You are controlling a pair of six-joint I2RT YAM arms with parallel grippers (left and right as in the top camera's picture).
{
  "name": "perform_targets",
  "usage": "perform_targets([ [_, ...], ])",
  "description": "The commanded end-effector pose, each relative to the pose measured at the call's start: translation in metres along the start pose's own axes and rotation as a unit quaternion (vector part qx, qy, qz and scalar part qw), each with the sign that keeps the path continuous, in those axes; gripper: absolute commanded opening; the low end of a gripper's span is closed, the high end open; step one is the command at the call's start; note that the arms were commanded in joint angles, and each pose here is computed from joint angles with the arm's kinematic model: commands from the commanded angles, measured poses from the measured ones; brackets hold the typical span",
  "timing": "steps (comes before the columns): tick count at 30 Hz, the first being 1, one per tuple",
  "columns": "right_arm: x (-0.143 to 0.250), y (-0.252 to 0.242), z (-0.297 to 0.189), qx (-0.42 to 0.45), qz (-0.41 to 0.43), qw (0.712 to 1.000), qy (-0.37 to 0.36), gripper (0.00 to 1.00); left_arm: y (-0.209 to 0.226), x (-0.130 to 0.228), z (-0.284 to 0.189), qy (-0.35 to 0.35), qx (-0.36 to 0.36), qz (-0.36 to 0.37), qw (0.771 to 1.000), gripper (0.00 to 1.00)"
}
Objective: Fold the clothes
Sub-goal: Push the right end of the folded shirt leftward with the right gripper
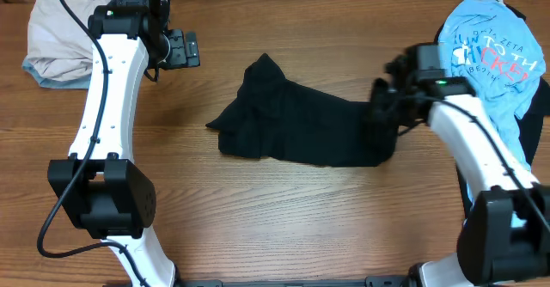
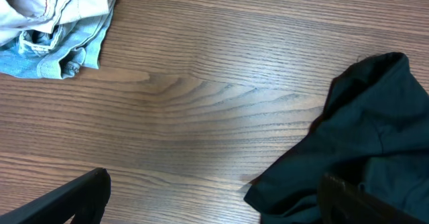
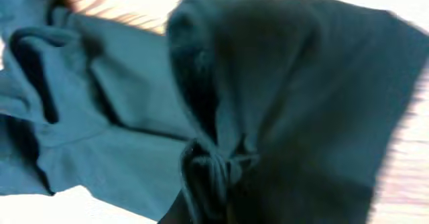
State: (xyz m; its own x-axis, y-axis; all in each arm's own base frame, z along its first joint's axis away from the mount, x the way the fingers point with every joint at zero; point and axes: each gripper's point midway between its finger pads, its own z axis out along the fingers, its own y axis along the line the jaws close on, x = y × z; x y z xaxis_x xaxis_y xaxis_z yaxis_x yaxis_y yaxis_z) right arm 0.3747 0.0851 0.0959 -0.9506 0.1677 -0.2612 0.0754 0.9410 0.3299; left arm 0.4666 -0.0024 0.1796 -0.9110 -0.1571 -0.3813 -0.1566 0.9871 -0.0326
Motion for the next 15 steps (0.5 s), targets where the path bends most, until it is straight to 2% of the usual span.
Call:
perform_targets([
  [1,0.004,0.019,0.022,0.01,0.006,1.0,0.009,0.12,0.001,-0.006,-0.006,-0.01,0.003,0.008,1.0,1.0],
  [2,0.007,0.027,0.028,0.008,0.002,1.0,0.015,0.2,0.001,-0.006,-0.006,-0.01,0.003,0.008,1.0,1.0],
  [5,0.018,0.051,0.041,-0.015,-0.018,0.999,0.03,0.25,0.001,-0.006,-0.006,-0.01,0.003,0.008,1.0,1.0],
  [8,0.025,0.075,0.041,-0.043,-0.041,0.998,0.036,0.41,0.001,-0.006,-0.006,-0.009,0.003,0.008,1.0,1.0],
  [15,0.009,0.103,-0.001,-0.091,-0.05,0.994,0.026,0.51,-0.004,0.0,0.001,0.006,0.014,0.01,1.0,1.0],
])
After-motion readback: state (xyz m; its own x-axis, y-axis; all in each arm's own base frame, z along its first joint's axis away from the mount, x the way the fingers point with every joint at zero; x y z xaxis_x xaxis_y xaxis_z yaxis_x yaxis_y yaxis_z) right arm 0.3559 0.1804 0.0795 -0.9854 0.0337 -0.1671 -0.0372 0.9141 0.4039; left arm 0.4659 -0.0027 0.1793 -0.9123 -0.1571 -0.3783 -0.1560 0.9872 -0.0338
